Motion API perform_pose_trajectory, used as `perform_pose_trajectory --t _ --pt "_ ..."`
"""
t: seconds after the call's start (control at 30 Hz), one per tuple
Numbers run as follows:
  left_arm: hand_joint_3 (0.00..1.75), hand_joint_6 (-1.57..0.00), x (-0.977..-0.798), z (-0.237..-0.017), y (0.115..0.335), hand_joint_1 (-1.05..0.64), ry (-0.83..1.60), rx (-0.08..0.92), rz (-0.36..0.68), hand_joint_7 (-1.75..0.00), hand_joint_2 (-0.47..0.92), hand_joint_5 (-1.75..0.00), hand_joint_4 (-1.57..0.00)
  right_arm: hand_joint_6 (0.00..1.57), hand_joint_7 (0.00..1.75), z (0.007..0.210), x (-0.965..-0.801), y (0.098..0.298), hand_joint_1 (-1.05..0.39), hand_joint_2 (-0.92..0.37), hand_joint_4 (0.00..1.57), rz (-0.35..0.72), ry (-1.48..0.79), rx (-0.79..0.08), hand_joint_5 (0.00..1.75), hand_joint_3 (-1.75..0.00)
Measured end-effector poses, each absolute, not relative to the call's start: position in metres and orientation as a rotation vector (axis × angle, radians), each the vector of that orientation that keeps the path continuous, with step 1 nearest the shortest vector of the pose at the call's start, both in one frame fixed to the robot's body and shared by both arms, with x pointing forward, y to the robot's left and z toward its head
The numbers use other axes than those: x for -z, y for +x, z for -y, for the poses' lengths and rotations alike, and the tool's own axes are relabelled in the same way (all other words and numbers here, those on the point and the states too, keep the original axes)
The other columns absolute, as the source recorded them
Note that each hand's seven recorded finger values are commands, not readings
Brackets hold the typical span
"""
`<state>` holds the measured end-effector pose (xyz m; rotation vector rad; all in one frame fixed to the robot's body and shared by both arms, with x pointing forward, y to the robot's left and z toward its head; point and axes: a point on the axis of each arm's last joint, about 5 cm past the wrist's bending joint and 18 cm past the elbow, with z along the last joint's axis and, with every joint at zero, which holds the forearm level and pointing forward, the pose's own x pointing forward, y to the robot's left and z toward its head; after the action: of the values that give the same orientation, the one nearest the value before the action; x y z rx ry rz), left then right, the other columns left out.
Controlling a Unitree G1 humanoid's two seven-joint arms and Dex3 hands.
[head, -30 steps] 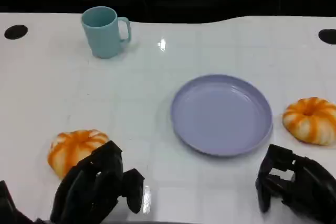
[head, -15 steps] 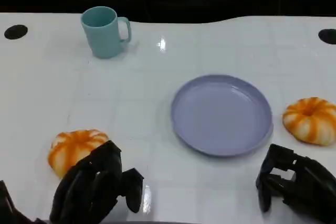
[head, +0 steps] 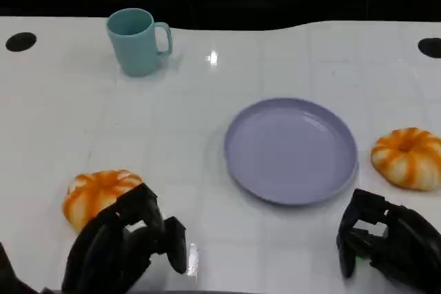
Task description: Grasp the bread from the table and place it into the plate.
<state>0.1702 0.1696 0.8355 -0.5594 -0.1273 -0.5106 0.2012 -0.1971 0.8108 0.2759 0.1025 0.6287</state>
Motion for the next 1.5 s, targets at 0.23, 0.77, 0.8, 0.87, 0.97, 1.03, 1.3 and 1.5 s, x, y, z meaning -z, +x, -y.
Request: perform_pose_trajectory --t 0.23,0.77,0.8,0.87,0.97,1.03,1.3,1.5 --pt "0.40 -0.37 -0.858 -0.183 0.173 -0.77 -0.243 0.501 0.206 -0.59 0.92 -1.08 -0.41 0.62 1.63 0.195 -0.813 0.201 -0.60 -0.92 0.71 -0.110 0.256 -0.619 1.75 -0.22" --pt "0.20 -0.42 -0.930 -0.205 0.167 -0.58 0.838 0.333 0.345 -0.06 0.92 -0.50 -0.27 0.59 1.64 0.193 -0.814 0.200 -0.59 -0.92 0.70 -0.113 0.241 -0.627 1.75 -0.25" --pt "0.18 -0.43 -0.932 -0.204 0.166 -0.57 0.888 0.319 0.348 -0.03 0.92 -0.42 -0.29 0.59 1.65 0.193 -0.814 0.200 -0.59 -0.92 0.70 -0.112 0.243 -0.628 1.75 -0.25" --pt "0.16 -0.40 -0.936 -0.203 0.165 -0.54 1.006 0.299 0.344 -0.01 0.92 -0.28 -0.30 0.59 1.65 0.193 -0.814 0.200 -0.59 -0.92 0.70 -0.112 0.245 -0.630 1.75 -0.24" --pt "0.12 -0.32 -0.942 -0.200 0.163 -0.53 1.157 0.276 0.325 0.00 0.92 -0.17 -0.24 0.59 1.65 0.193 -0.814 0.200 -0.60 -0.92 0.70 -0.117 0.249 -0.630 1.75 -0.24" --pt "0.08 -0.29 -0.944 -0.198 0.164 -0.52 1.247 0.279 0.301 0.00 0.91 -0.13 -0.21 0.59 1.65 0.193 -0.814 0.200 -0.60 -0.92 0.70 -0.117 0.249 -0.630 1.75 -0.24" --pt "0.00 -0.24 -0.949 -0.192 0.169 -0.52 1.473 0.353 0.155 0.00 0.82 -0.04 -0.13 0.60 1.64 0.193 -0.815 0.200 -0.59 -0.92 0.71 -0.126 0.256 -0.625 1.75 -0.21" --pt "0.00 -0.24 -0.950 -0.186 0.179 -0.55 1.504 0.386 0.108 0.00 0.81 -0.03 -0.13 0.61 1.64 0.194 -0.815 0.200 -0.61 -0.92 0.71 -0.125 0.246 -0.617 1.75 -0.23"
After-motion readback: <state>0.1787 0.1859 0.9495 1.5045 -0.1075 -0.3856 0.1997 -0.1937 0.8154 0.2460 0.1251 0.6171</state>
